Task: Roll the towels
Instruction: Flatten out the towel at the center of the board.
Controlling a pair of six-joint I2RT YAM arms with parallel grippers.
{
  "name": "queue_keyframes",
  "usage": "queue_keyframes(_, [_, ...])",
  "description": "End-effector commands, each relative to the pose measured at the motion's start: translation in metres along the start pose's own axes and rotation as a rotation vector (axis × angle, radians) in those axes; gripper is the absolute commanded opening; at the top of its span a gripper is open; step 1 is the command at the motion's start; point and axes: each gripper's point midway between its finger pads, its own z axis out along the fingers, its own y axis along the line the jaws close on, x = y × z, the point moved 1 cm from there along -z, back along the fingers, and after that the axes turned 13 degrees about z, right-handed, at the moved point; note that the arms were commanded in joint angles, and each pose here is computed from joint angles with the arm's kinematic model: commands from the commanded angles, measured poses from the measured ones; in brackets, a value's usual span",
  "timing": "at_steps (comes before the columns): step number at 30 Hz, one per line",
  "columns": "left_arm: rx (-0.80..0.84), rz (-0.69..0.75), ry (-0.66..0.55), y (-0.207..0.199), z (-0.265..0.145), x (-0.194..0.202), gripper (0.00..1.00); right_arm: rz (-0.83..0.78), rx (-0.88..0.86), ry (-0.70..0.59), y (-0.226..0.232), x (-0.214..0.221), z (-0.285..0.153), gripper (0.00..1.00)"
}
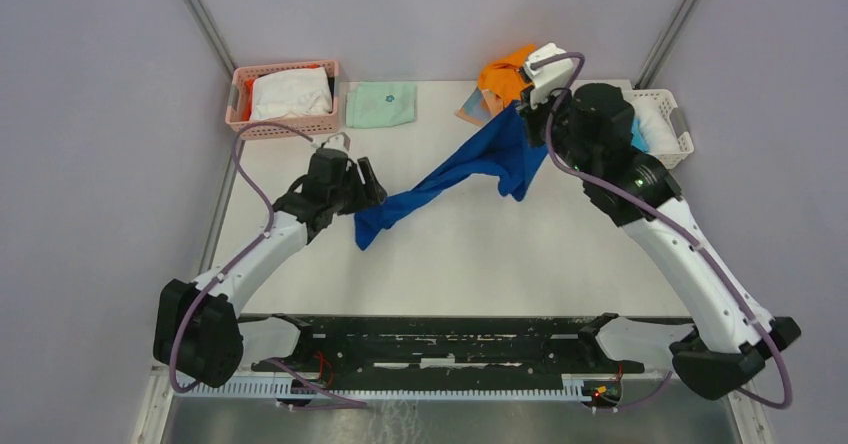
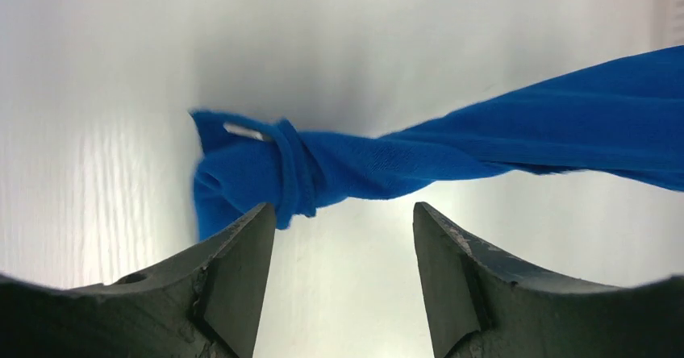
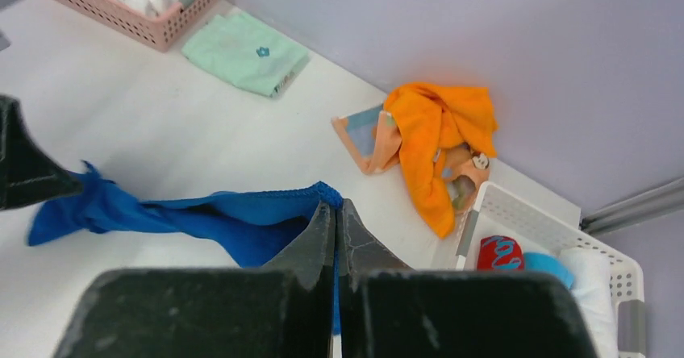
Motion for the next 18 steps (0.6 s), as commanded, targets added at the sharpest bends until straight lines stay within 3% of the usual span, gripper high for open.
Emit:
queue_keyframes(1, [0.221,0.181,-0.208,-0.052,-0.032,-0.08,0.71,-0.02,-0.067,-0.013,0.008,0.011,-0.011,0.0])
queue_keyframes(9, [0.562,0.389,-0.31,-0.146,-0.053,-0.094,0.76,0.003,-0.091,-0.003,0.013,0.022,-0.012,0.0])
queue_keyframes(18, [0.757,0.567,-0.401,-0.231,-0.04,-0.094,0.77,0.003,-0.098,-0.015,0.012,0.024,-0.021,0.0])
